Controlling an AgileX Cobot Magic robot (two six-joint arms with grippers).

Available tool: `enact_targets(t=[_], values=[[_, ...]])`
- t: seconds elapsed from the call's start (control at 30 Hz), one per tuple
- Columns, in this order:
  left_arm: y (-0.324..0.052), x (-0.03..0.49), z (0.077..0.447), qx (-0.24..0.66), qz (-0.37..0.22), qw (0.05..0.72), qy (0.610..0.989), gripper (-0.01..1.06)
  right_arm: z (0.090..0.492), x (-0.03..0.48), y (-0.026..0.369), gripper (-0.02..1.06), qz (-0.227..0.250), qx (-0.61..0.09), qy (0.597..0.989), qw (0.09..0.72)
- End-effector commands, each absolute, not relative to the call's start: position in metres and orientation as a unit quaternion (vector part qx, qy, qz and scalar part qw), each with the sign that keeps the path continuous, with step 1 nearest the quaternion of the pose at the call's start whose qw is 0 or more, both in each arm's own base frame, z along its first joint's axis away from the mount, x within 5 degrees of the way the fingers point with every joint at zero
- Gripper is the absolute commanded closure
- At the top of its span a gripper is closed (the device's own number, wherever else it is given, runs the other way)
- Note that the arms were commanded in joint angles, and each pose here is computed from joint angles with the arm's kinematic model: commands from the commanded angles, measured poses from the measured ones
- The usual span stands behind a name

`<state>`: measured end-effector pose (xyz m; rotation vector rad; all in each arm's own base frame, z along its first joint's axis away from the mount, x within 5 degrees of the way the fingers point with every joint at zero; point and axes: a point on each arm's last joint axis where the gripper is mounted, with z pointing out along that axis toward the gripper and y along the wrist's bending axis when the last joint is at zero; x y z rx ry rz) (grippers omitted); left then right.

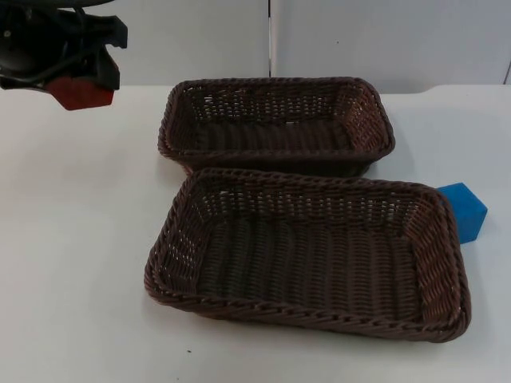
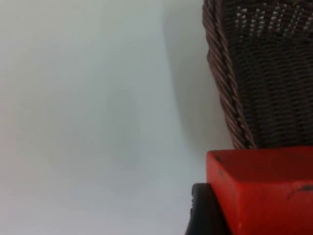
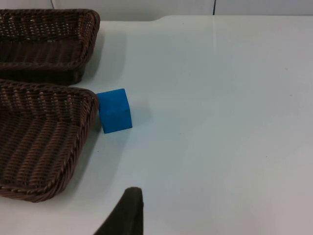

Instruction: Pick up one cube with the left hand and place it into the upper basket. Pick up one cube with the right hand and place it into the lower basket.

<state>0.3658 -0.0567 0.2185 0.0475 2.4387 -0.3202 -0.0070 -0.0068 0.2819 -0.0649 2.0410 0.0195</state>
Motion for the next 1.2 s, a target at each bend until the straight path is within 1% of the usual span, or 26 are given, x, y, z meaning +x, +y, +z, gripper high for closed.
enact_targets(t=[0.0,0.13,0.33,0.5,0.57,0.7,0.73,0.87,0.9,1.0,1.17], values=[[-0.059,0.367,0.226,0.017,-0.125,0.351,0.928,1.05,0.280,-0.007,-0.007,-0.01,0.006,-0.025,0.853,0.521],[-0.061,0.372,0.236,0.033,-0.128,0.356,0.925,1.05,0.280,-0.007,-0.007,-0.01,0.006,-0.025,0.853,0.521],[-0.064,0.384,0.265,0.041,-0.138,0.388,0.910,1.05,0.280,-0.007,-0.007,-0.01,0.006,-0.025,0.853,0.521],[-0.070,0.392,0.278,0.053,-0.150,0.389,0.907,1.05,0.280,-0.007,-0.007,-0.01,0.006,-0.025,0.853,0.521],[-0.073,0.394,0.278,0.060,-0.153,0.384,0.909,1.05,0.280,-0.007,-0.007,-0.01,0.006,-0.025,0.853,0.521],[-0.094,0.406,0.272,0.091,-0.164,0.365,0.912,1.05,0.280,-0.007,-0.007,-0.01,0.006,-0.025,0.853,0.521],[-0.094,0.406,0.272,0.091,-0.164,0.365,0.912,1.05,0.280,-0.007,-0.007,-0.01,0.006,-0.025,0.853,0.521],[-0.122,0.419,0.256,0.126,-0.177,0.333,0.918,1.05,0.280,-0.007,-0.007,-0.01,0.006,-0.025,0.853,0.521],[-0.122,0.419,0.256,0.126,-0.177,0.333,0.918,1.05,0.280,-0.007,-0.007,-0.01,0.006,-0.025,0.853,0.521],[-0.146,0.428,0.248,0.162,-0.176,0.327,0.914,1.05,0.280,-0.007,-0.007,-0.01,0.006,-0.025,0.853,0.521],[-0.169,0.442,0.238,0.185,-0.183,0.321,0.911,1.05,0.280,-0.007,-0.007,-0.01,0.006,-0.025,0.853,0.521]])
